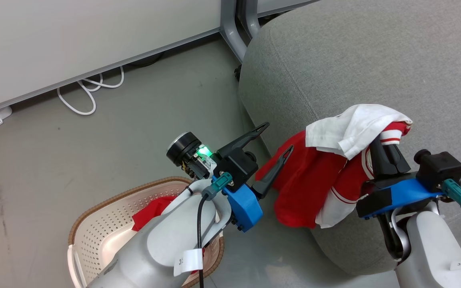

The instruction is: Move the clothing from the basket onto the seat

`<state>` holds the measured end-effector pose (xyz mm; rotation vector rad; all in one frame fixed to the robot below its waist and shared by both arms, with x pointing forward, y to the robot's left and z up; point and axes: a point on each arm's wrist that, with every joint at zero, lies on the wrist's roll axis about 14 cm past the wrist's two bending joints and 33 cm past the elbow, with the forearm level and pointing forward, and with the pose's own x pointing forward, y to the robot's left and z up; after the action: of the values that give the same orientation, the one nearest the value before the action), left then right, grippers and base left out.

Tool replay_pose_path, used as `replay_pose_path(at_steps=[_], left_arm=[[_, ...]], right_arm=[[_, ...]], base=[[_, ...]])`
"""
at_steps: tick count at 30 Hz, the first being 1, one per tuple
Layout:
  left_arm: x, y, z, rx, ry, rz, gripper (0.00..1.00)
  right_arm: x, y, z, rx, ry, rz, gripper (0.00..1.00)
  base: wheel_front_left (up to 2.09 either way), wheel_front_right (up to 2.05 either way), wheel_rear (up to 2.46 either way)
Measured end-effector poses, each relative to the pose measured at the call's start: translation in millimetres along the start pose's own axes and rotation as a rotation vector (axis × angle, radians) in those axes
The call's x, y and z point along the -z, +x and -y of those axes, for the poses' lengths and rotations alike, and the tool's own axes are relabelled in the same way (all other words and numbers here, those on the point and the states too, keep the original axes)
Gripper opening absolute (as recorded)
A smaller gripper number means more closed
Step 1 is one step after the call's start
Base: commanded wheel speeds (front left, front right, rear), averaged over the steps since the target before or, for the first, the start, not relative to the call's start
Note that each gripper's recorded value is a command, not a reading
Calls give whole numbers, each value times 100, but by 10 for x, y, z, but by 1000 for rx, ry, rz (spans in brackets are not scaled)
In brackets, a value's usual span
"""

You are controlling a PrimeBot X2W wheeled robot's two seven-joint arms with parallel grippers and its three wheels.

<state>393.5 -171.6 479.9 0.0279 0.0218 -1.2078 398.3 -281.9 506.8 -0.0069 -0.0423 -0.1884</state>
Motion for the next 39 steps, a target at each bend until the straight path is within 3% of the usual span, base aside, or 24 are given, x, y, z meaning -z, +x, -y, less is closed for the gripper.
replay_pose_path(at_steps=[13, 21, 30, 35, 39], left_arm=[[26, 34, -19, 4, -11, 4, 100], [172, 93, -252, -3, -13, 7, 100], [572, 177, -662, -17, -24, -5, 100], [821, 221, -821, -19, -41, -12, 100], [1009, 260, -895, -15, -60, -17, 100]], right_arm=[[-169, 97, 73, 19, -24, 51, 0], [-841, 614, 319, 46, -139, 234, 0], [-1706, 1163, 912, 182, -327, 461, 0], [-1827, 1349, 1256, 260, -427, 476, 0], [-1658, 1477, 1501, 312, -475, 418, 0]], base=[[0, 0, 0], [0, 0, 0], [0, 0, 0], [0, 0, 0], [0, 0, 0]])
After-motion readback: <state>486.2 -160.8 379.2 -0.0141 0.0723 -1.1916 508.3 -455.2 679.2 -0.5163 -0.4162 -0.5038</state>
